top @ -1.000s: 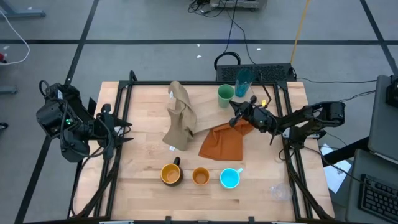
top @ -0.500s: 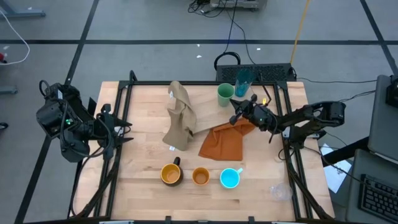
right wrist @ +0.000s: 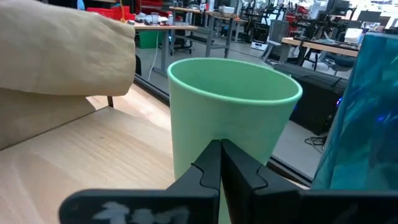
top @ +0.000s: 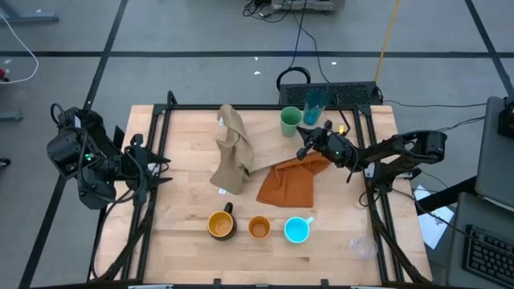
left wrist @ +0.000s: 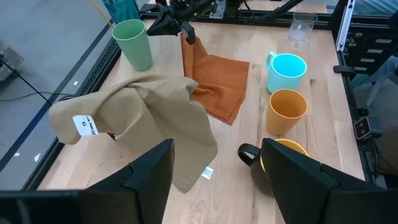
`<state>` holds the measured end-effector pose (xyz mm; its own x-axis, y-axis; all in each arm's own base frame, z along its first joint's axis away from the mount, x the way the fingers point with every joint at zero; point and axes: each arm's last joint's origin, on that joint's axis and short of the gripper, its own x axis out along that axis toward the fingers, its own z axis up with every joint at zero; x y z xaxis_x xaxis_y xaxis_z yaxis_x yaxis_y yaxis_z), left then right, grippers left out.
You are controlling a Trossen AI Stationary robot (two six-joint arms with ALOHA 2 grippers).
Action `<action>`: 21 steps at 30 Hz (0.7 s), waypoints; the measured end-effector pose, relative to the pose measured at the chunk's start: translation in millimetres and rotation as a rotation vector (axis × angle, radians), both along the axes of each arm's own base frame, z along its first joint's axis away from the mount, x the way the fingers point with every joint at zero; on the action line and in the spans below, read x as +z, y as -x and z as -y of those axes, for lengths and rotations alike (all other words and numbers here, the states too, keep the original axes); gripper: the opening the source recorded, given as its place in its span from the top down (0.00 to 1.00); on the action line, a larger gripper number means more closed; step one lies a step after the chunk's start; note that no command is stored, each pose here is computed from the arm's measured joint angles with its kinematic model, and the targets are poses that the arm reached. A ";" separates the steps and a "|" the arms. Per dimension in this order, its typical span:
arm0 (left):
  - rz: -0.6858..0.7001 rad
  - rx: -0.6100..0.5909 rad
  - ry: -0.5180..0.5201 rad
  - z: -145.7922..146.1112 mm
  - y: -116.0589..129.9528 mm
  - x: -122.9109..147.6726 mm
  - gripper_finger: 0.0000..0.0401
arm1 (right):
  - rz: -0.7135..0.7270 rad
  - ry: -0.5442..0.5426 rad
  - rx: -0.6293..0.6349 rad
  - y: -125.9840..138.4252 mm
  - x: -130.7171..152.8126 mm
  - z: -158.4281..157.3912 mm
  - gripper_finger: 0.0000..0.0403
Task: Stack small to large cups/mugs on shelf
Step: Put the green cup on the shelf
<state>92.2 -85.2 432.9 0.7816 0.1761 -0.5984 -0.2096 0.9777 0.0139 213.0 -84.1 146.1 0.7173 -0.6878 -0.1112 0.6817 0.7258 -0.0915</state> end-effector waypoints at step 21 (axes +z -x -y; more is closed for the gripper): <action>0.000 0.003 0.006 1.3 -0.9 -0.3 0.40 | -0.094 0.002 0.023 -11.3 -6.4 -1.4 1.00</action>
<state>93.1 -86.5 432.6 0.7810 0.1750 -0.5996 -0.2130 0.9770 0.0077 224.3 -82.7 139.6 0.7193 -0.6716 -0.1775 0.6534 0.7409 -0.1556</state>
